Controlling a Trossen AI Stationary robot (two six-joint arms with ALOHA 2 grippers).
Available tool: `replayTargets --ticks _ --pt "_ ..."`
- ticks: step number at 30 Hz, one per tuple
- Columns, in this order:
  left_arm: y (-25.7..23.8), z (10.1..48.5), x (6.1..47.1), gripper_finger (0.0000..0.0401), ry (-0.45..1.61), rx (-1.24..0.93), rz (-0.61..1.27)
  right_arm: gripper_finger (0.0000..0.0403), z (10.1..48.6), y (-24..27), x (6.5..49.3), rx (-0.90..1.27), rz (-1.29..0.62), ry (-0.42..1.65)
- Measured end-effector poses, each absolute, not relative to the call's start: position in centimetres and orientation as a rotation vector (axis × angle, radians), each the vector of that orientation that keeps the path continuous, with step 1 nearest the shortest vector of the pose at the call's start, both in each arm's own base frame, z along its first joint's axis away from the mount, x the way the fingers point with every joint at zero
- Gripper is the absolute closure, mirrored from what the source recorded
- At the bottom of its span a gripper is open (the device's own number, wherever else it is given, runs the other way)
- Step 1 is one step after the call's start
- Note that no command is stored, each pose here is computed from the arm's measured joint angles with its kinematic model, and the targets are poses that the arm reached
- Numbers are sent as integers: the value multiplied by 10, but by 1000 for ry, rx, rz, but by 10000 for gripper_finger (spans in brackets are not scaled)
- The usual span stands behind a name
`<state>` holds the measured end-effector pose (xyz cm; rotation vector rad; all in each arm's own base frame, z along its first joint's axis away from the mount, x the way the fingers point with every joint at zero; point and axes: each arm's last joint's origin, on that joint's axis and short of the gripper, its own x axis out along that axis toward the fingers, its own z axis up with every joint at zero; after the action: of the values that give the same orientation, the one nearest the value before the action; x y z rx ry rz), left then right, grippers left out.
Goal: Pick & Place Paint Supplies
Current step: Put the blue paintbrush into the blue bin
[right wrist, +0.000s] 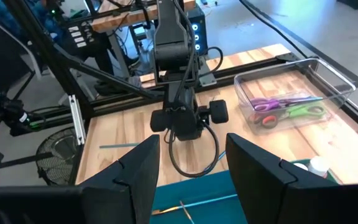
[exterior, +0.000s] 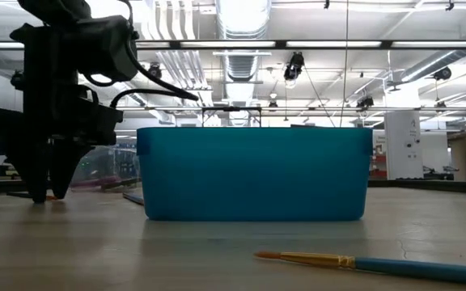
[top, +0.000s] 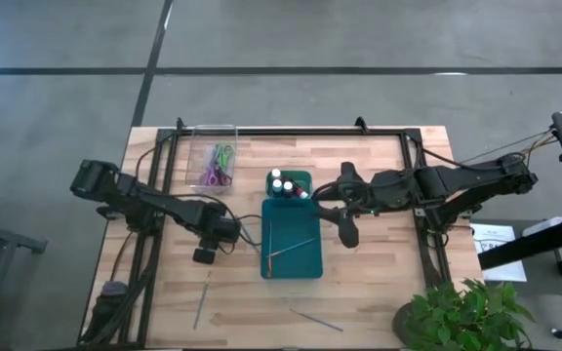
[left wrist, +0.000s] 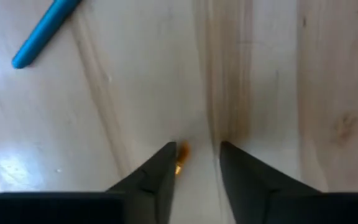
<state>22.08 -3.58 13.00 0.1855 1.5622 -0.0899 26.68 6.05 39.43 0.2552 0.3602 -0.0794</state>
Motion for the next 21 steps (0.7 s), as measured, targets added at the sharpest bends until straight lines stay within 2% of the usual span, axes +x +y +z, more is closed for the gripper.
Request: replayTargets --ticks 8,17,21 --pt "-25 130 223 389 1556 136 -49 222 394 61 267 239 -76 361" --pt "-15 138 230 399 1502 149 60 222 394 61 267 237 -75 361" --pt "-16 153 237 399 1440 112 45 222 395 61 267 241 -73 357"
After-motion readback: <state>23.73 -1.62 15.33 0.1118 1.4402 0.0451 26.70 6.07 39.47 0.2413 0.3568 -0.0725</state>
